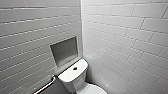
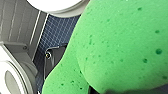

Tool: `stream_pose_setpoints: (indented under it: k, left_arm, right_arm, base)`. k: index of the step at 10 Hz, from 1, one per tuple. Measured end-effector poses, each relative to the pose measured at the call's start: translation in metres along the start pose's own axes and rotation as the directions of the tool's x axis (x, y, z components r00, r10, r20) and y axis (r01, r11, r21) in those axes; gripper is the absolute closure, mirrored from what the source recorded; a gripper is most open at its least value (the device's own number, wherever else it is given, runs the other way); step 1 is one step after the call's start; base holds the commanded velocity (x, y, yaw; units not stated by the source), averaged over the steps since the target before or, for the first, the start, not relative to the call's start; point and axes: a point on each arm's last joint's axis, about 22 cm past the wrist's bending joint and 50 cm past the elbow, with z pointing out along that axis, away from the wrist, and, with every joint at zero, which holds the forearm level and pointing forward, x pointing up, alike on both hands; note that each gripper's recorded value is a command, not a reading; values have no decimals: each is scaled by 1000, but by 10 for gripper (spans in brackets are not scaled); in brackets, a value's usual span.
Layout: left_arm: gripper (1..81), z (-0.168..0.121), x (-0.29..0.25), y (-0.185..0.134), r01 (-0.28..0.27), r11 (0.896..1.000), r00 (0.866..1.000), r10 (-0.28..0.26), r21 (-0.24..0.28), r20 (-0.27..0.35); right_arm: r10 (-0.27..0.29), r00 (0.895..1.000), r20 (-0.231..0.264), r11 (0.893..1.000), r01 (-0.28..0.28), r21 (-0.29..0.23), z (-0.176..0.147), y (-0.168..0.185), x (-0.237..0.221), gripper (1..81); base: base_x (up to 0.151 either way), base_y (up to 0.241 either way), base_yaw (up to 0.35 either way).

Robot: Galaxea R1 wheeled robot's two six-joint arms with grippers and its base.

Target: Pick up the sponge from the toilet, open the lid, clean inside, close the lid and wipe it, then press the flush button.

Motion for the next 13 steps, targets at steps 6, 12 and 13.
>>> stream_pose_setpoints:
  k: [6, 12, 13]
  left_arm:
    - [10, 18, 9, 0, 15, 1000, 999, -15, -7, 34]
    - [10, 28, 18, -1, 20, 1000, 999, -20, -11, 41]
    - [10, 28, 5, -1, 32, 999, 997, -31, -9, 71]
  right_arm:
    - [-61, 984, -168, 990, 82, 118, -14, -68, 185, 811]
    - [-111, 957, -267, 986, 140, 91, 27, -118, 293, 811]
    - [-103, 962, -253, 988, 127, 82, 49, -120, 297, 811]
  base:
    - [0, 0, 0]
    - [0, 0, 0]
    - [0, 0, 0]
